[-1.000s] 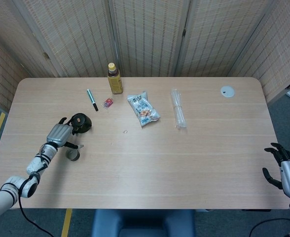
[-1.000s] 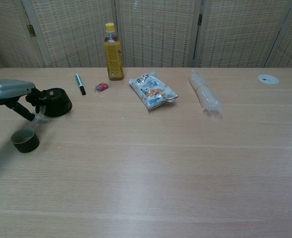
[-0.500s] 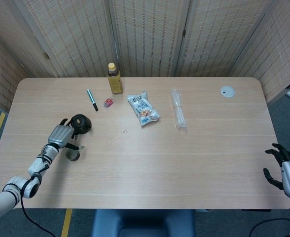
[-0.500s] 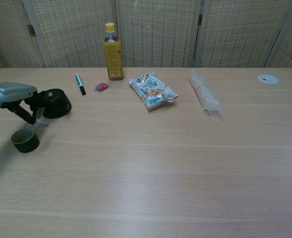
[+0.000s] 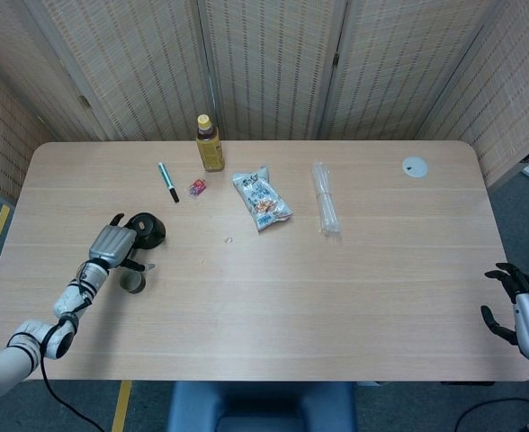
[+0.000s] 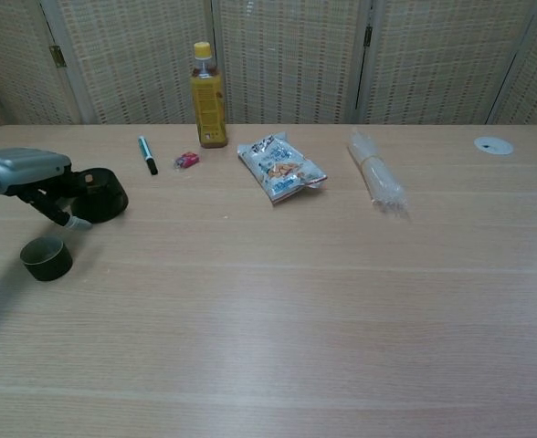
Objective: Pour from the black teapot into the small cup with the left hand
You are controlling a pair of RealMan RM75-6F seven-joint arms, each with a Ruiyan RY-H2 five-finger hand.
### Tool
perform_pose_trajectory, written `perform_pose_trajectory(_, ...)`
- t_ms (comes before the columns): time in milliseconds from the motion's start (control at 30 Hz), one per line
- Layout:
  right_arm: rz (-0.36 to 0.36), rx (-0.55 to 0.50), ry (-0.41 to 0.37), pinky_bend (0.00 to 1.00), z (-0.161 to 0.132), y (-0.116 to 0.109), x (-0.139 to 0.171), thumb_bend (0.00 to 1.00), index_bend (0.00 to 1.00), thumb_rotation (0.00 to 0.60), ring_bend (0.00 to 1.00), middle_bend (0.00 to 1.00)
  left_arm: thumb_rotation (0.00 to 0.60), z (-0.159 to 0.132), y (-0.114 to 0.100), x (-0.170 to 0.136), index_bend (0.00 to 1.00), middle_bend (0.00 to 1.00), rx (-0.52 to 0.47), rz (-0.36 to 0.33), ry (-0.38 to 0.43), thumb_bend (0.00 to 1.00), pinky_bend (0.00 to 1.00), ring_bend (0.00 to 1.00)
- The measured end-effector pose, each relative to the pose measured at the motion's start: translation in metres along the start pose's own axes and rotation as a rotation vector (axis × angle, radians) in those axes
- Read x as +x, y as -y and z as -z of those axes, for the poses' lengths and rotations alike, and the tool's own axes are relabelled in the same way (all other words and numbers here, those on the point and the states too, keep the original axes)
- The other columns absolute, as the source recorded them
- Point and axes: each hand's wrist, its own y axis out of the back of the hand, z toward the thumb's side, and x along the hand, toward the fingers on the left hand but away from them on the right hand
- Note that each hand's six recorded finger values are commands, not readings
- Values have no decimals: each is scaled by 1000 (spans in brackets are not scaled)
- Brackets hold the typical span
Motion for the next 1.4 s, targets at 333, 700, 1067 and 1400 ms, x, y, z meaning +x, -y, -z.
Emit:
perform_pose_trajectory(333,-9,0,7,56,0,2,-2,361,281,600,286,263,351,1,-3,6,920,973,-79,-1,-11,185,0,798)
perform_pose_trajectory(700,-10,-8,14,56,3,4,-3,361,281,600,285,265,465,2,-23,14,982,1000,-144,-35,-34,185,36,885)
perform_pose_trajectory(1067,-12,-13,22,56,7,7,-3,362,281,600,285,265,471,2,-37,16,1000,1000,-170,-63,-31,186,73,910)
perform_pose_trajectory(1400,-3,-14,15,56,6,5,-6,362,281,600,285,265,394,2,-46,9,1000,1000,-249,-78,-32,187,119,918)
